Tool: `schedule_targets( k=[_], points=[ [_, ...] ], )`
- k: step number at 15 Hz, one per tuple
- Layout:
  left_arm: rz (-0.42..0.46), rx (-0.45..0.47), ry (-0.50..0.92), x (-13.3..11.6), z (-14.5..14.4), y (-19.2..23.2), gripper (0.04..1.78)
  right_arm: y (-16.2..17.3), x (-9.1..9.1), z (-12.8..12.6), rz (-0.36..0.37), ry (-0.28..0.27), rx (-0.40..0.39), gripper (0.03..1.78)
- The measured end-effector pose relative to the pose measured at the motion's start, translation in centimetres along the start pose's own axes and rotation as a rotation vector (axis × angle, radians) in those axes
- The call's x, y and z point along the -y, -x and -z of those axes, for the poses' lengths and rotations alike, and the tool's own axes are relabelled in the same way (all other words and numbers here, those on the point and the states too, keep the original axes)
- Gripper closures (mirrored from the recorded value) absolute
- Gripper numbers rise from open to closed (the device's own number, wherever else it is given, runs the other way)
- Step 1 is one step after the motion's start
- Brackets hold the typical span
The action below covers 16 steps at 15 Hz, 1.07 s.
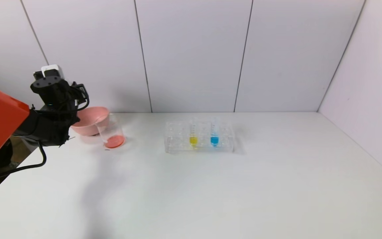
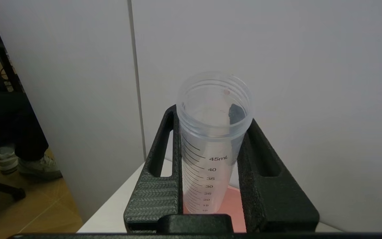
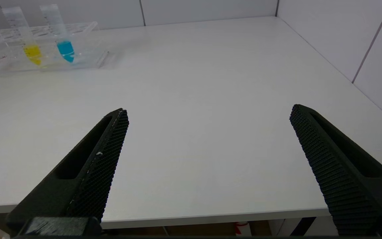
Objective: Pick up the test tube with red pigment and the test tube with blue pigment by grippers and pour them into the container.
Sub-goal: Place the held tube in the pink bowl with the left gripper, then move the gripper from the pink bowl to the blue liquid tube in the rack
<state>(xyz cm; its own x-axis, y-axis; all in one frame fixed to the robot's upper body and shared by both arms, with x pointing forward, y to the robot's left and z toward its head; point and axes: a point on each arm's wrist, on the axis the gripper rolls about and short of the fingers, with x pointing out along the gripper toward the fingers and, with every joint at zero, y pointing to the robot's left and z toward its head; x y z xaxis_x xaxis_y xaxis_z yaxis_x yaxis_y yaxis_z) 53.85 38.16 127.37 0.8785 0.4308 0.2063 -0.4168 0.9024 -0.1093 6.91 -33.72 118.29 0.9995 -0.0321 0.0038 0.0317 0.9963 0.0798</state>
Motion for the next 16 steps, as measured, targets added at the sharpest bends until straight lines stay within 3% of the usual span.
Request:
schedule_targets(
  k=[3,7,10,12,16],
  points=[
    [0.0,0.001,0.001,0.0,0.0,0.0,1.11,0.0,0.0,0.0,0.0,0.0,0.0,0.04],
    [0.001,0.003,0.001,0.0,-0.1,0.1,0.49,0.0,0.0,0.0,0.0,0.0,0.0,0.04],
    [0.001,0.002,0.001,0.0,-0.1,0.2,0.16,0.0,0.0,0.0,0.0,0.0,0.0,0.04],
    [0.002,-0.002,-0.001,0.0,-0.5,0.4,0.06,0.0,0.0,0.0,0.0,0.0,0.0,0.04],
    [0.053,-0.084,-0.015,0.4,-2.8,2.5,0.05,0.0,0.0,0.0,0.0,0.0,0.0,0.04]
  ],
)
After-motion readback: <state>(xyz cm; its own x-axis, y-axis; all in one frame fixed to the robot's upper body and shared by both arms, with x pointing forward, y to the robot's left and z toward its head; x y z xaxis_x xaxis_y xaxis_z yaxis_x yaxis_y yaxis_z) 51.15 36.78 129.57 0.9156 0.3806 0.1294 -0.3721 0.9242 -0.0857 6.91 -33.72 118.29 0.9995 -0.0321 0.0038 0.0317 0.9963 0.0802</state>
